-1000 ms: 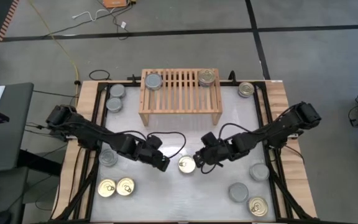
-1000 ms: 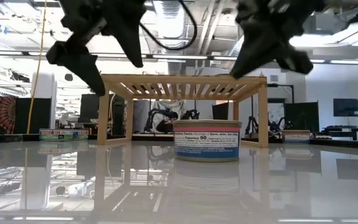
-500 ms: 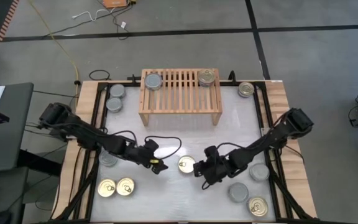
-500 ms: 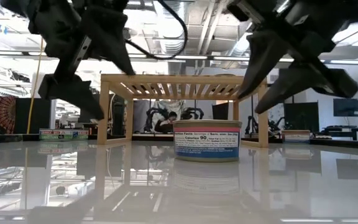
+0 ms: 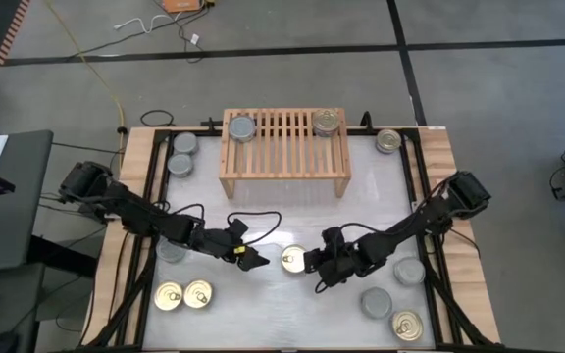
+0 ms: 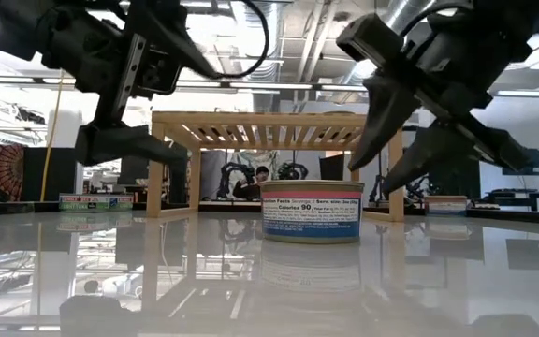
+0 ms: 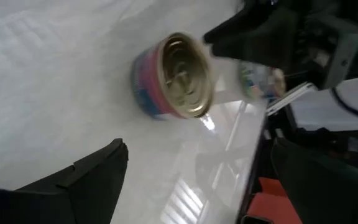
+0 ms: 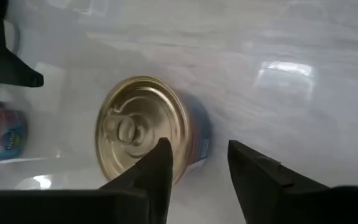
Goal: Stack canned seafood by type on shelf
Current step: Stack the blue-pink tuna can on top of the other blue-pink can on the shelf
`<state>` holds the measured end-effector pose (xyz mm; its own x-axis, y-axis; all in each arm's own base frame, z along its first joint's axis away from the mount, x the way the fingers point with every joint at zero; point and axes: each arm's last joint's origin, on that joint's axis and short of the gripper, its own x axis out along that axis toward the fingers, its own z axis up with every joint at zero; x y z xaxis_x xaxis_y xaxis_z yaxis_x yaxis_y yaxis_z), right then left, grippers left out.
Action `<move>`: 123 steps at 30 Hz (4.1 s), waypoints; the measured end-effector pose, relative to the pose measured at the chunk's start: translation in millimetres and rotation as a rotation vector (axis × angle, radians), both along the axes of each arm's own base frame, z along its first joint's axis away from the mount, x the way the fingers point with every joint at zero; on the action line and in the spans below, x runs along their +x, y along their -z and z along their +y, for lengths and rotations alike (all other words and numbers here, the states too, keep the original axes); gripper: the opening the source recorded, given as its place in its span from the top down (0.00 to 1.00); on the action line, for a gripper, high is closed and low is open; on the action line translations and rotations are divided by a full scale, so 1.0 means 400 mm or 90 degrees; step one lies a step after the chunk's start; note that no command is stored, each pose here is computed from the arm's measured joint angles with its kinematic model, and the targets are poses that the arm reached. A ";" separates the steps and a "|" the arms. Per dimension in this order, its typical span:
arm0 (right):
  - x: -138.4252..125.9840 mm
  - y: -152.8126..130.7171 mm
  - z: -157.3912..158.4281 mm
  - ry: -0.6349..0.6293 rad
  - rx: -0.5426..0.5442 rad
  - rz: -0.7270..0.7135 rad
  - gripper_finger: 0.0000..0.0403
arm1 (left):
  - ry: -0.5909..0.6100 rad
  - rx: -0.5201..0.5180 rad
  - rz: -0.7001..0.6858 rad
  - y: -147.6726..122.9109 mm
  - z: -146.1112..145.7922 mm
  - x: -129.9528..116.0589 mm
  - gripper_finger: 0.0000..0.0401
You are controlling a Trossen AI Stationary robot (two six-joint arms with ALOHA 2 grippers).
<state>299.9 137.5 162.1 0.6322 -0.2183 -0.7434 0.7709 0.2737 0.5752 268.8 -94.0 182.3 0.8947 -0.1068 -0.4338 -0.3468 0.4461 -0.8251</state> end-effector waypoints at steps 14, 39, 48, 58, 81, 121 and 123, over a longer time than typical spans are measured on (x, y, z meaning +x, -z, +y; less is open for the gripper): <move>0.003 0.026 -0.024 -0.017 -0.002 -0.036 0.70 | -0.015 0.006 0.012 0.007 0.003 -0.001 0.06; 0.036 0.065 -0.018 -0.037 0.025 -0.056 0.71 | -0.022 -0.005 0.018 0.008 0.022 0.006 0.06; 0.036 0.062 -0.018 -0.040 0.026 -0.057 0.77 | -0.061 -0.086 0.028 0.008 0.010 0.001 0.06; 0.038 0.059 -0.018 -0.043 0.025 -0.064 0.85 | -0.101 -0.107 0.078 0.085 -0.012 0.032 0.06; 0.041 0.059 -0.023 -0.038 0.028 -0.069 0.85 | -0.069 -0.101 0.064 0.078 -0.031 0.092 0.06; 0.044 0.058 -0.027 -0.043 0.021 -0.070 0.93 | -0.061 -0.096 0.071 0.075 -0.041 0.105 0.06; 0.044 0.058 -0.026 -0.043 0.021 -0.071 0.93 | -0.059 -0.115 0.089 0.093 -0.051 0.112 0.06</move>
<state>317.6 126.9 138.9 0.7236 -0.1488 -0.6740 0.6822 0.3025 0.6656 313.8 -114.4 145.0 0.8368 -0.1144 -0.5355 -0.4956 0.2576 -0.8295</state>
